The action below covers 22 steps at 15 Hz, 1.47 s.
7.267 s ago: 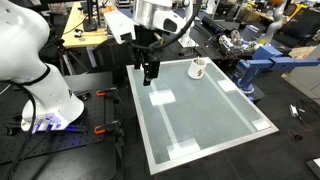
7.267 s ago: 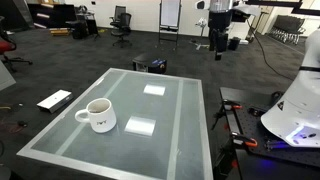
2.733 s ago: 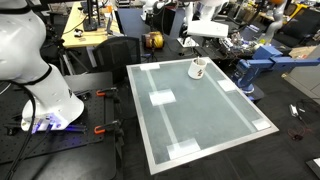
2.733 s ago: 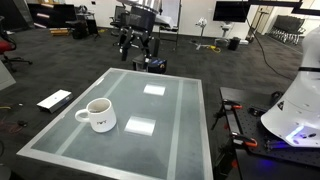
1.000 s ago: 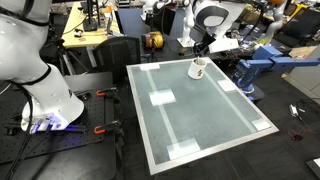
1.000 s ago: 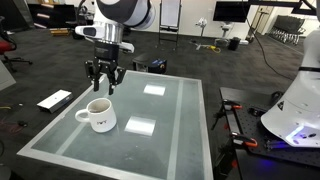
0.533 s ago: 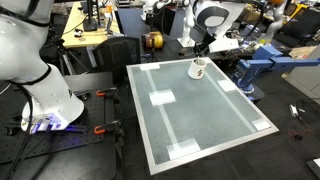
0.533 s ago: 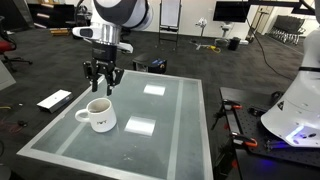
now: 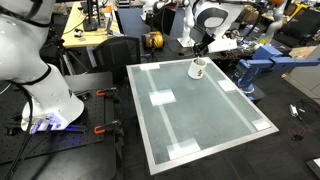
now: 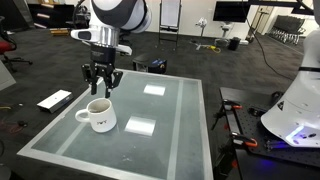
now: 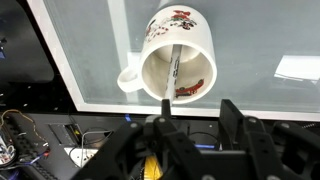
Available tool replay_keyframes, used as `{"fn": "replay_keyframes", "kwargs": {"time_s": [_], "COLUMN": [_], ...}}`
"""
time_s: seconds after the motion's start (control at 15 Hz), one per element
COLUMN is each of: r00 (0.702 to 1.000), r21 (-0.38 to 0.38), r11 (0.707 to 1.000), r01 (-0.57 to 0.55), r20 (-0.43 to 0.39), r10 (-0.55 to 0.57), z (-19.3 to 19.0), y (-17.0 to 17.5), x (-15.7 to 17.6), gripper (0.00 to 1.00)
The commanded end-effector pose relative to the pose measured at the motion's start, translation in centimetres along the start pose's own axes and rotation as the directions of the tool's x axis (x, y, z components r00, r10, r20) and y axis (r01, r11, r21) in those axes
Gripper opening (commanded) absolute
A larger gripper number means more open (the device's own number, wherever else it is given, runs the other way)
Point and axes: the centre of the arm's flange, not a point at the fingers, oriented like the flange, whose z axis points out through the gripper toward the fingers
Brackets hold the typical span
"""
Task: Remove the marker from the mug and put it on the table
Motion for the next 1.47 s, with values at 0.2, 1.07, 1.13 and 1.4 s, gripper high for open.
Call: {"fn": "replay_keyframes", "kwargs": {"time_s": [0.2,1.07,1.13,1.4], "r00": [1.0,0.998,0.998,0.997], "r21": [-0.008,0.026,0.026,0.028], "r11": [1.0,0.998,0.998,0.997], "r01": [-0.018,-0.059,-0.063,-0.068], "r20": [0.006,0.018,0.02,0.028], "r10": [0.018,0.058,0.062,0.067], "z": [0.2,2.9,3.0,3.5], "y": [0.7,1.3,1.4,1.9], "x": [0.4,-0.8,-0.9,-1.1], "gripper": [0.49,0.48,0.49,0.48]}}
